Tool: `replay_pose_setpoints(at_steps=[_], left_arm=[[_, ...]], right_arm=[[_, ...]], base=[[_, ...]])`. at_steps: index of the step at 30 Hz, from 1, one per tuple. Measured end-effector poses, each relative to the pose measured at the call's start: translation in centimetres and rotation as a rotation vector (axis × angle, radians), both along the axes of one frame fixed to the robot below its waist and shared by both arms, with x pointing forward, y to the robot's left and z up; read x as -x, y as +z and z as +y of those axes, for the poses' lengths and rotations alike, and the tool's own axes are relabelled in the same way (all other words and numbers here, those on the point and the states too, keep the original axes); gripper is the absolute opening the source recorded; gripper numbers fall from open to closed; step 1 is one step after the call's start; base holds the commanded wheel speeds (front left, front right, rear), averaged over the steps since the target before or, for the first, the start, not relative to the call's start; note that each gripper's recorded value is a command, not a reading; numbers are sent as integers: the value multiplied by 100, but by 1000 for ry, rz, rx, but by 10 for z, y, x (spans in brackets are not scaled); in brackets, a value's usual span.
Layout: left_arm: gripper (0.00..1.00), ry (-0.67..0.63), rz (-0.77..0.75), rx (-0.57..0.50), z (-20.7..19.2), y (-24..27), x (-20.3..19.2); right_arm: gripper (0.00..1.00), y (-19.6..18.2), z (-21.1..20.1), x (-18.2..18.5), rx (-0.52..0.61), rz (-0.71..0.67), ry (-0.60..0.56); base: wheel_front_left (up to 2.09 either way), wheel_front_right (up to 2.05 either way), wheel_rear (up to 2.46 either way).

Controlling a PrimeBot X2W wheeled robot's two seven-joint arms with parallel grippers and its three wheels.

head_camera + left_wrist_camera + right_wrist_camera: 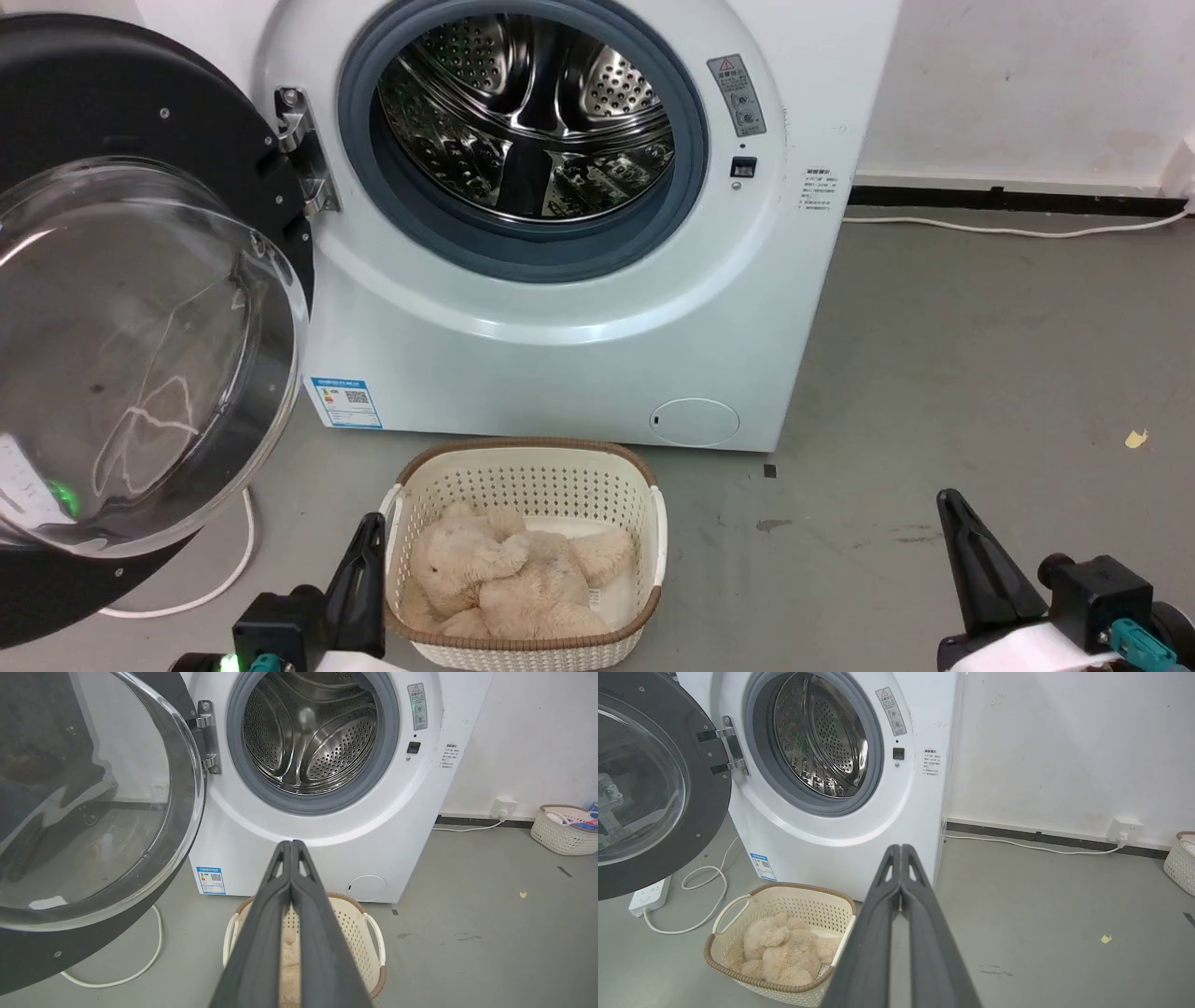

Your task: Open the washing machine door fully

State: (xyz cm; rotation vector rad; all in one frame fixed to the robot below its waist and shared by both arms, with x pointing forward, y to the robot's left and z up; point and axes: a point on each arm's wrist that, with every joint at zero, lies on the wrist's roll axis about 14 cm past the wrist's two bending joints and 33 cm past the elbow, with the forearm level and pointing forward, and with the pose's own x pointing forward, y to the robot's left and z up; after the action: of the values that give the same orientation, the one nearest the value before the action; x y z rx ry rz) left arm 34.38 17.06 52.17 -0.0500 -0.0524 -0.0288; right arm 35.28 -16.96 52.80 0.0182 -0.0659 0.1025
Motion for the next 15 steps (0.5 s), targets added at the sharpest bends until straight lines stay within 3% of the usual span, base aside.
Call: replay_pose_setpoints(at_steps=[15], left_arm=[[0, 3, 9, -18, 1, 1, -6]], right_arm=[[0, 0, 2, -4, 10, 13, 6]], base=[[0, 0, 0]])
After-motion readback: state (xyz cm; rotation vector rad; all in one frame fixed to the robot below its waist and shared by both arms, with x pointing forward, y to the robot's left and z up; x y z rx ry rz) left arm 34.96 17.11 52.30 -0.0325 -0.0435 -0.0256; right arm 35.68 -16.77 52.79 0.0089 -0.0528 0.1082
